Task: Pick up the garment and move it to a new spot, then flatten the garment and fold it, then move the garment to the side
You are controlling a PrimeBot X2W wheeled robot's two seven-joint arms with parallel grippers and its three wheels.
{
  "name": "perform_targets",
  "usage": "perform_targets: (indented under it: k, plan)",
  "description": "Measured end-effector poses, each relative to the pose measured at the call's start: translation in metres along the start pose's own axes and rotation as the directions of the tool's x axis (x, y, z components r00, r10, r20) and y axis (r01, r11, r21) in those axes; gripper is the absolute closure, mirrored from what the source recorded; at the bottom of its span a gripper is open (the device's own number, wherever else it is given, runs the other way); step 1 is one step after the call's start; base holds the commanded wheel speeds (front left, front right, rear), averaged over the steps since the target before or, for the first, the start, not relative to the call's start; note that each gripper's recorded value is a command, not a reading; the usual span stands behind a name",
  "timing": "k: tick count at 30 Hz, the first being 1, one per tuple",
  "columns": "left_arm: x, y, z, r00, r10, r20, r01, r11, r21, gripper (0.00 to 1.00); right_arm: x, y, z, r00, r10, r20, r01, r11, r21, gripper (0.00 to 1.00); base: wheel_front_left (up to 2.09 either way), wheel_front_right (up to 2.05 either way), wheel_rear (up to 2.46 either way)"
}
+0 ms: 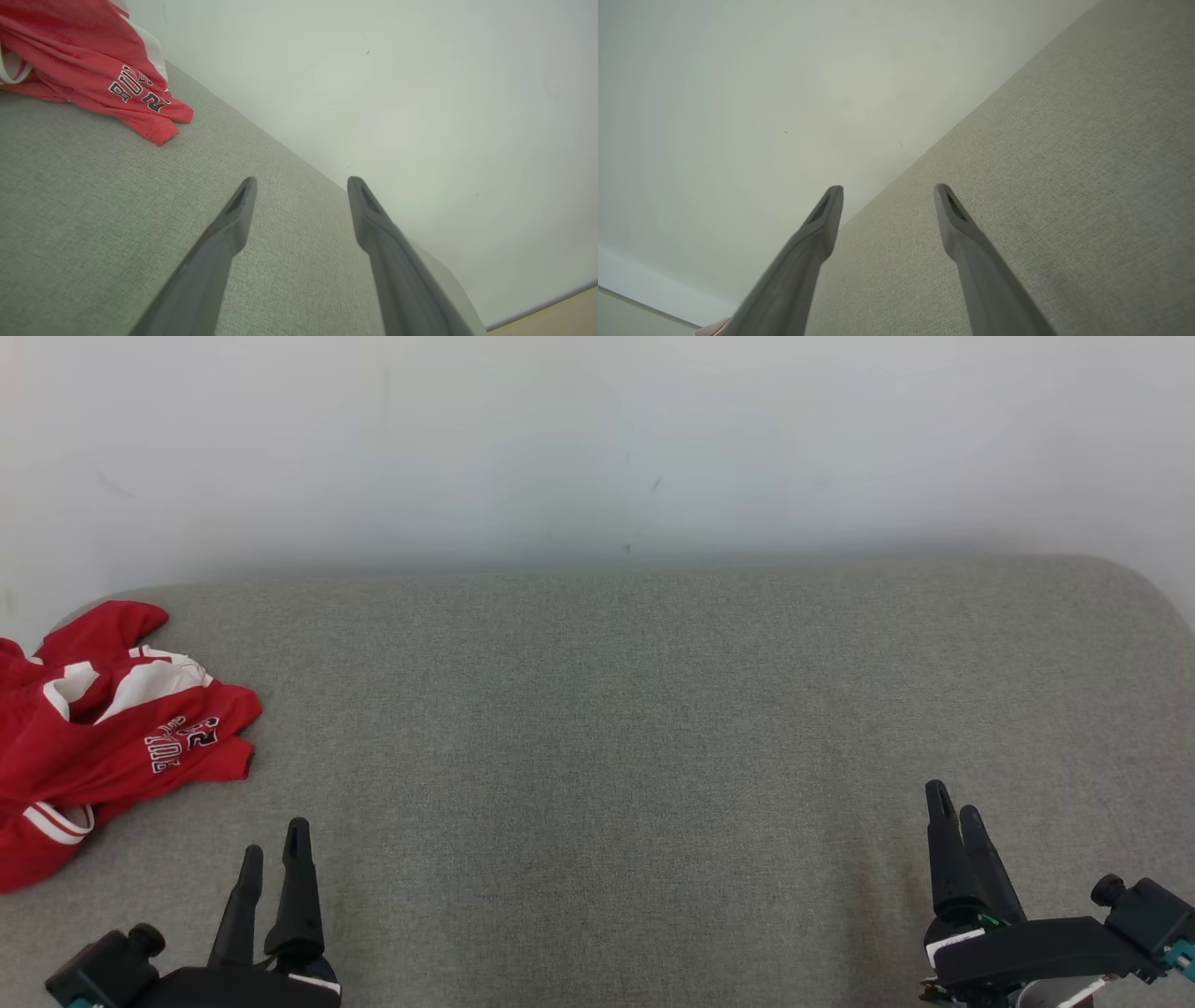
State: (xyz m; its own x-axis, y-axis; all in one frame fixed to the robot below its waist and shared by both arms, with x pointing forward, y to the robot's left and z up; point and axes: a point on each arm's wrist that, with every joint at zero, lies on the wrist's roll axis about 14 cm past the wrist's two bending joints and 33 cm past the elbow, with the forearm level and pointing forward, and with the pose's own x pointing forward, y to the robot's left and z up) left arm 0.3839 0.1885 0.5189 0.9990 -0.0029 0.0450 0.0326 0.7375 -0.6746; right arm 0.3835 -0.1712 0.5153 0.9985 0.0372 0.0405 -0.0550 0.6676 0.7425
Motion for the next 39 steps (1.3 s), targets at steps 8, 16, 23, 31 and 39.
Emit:
perform_targets:
  k: [8, 16, 23, 31, 39]
  plan:
    - [-0.001, -0.006, 0.002, 1.000, -0.028, 0.008, 0.027, 0.993, 0.118, 0.00, 0.000, 0.008, 0.000, 0.999, 0.033, 0.000, -0.032, 0.990, -0.141, 0.00, 0.00, 0.00, 0.00]
    - [-0.003, -0.008, 0.003, 0.999, -0.047, 0.011, 0.043, 0.973, 0.226, 0.00, 0.001, 0.016, -0.003, 0.998, 0.065, -0.002, -0.063, 0.967, -0.248, 0.00, 0.00, 0.00, 0.00]
    - [-0.004, -0.013, 0.007, 0.997, -0.068, 0.025, 0.057, 0.951, 0.304, 0.00, 0.001, 0.022, -0.002, 0.996, 0.092, 0.002, -0.087, 0.942, -0.325, 0.00, 0.00, 0.00, 0.00]
    - [-0.006, -0.016, 0.012, 0.995, -0.086, 0.043, 0.063, 0.920, 0.387, 0.00, 0.000, 0.028, -0.003, 0.993, 0.117, 0.003, -0.106, 0.908, -0.404, 0.00, 0.00, 0.00, 0.00]
    - [-0.009, -0.019, 0.015, 0.993, -0.105, 0.054, 0.069, 0.888, 0.454, 0.00, -0.003, 0.030, -0.004, 0.991, 0.133, 0.001, -0.117, 0.872, -0.475, 0.00, 0.00, 0.00, 0.00]
